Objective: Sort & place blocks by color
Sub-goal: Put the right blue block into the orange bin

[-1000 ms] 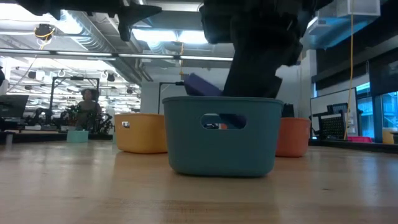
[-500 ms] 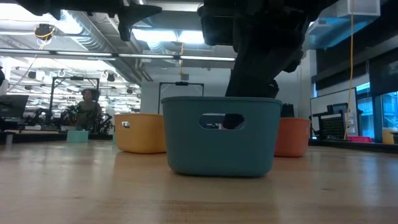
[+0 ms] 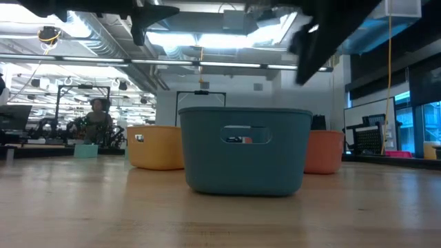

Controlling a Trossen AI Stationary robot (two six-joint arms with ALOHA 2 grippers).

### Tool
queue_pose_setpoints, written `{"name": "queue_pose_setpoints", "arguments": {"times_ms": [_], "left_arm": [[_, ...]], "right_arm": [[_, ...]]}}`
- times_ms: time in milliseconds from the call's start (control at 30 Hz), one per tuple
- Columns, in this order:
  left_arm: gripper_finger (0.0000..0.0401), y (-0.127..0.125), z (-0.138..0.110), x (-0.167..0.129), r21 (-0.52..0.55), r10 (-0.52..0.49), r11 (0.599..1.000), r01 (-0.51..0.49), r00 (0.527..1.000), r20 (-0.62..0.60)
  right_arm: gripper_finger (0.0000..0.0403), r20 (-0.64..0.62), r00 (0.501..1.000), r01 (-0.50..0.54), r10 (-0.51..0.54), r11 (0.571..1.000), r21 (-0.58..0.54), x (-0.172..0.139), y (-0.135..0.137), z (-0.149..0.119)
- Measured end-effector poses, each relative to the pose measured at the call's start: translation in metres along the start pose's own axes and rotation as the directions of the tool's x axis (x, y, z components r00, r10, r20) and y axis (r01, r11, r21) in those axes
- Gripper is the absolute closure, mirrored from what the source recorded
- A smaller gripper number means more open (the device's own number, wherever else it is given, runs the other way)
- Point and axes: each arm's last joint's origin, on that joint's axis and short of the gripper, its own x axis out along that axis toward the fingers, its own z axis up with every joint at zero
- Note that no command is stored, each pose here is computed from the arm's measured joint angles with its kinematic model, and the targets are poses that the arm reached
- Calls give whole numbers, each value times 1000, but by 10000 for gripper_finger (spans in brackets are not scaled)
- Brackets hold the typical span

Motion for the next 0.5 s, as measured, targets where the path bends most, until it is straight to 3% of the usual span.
{"name": "queue_pose_setpoints", "arguments": {"times_ms": [133,300,367,500], "left_arm": [[268,-1,0,0,-1,-35,999,35,999,-14],[268,-2,-1,0,0,-61,998,61,998,-25],[268,-2,-1,0,-1,-58,998,58,998,-23],[268,-2,-1,0,-1,-55,998,55,998,-22]], "right_arm": [[160,79,996,19,-28,994,108,-31,-22,-39],[160,292,956,-119,41,960,254,-47,-43,-91],[160,410,910,-183,60,946,267,-50,-49,-104],[160,655,754,-287,53,923,256,-56,-60,-112]]}}
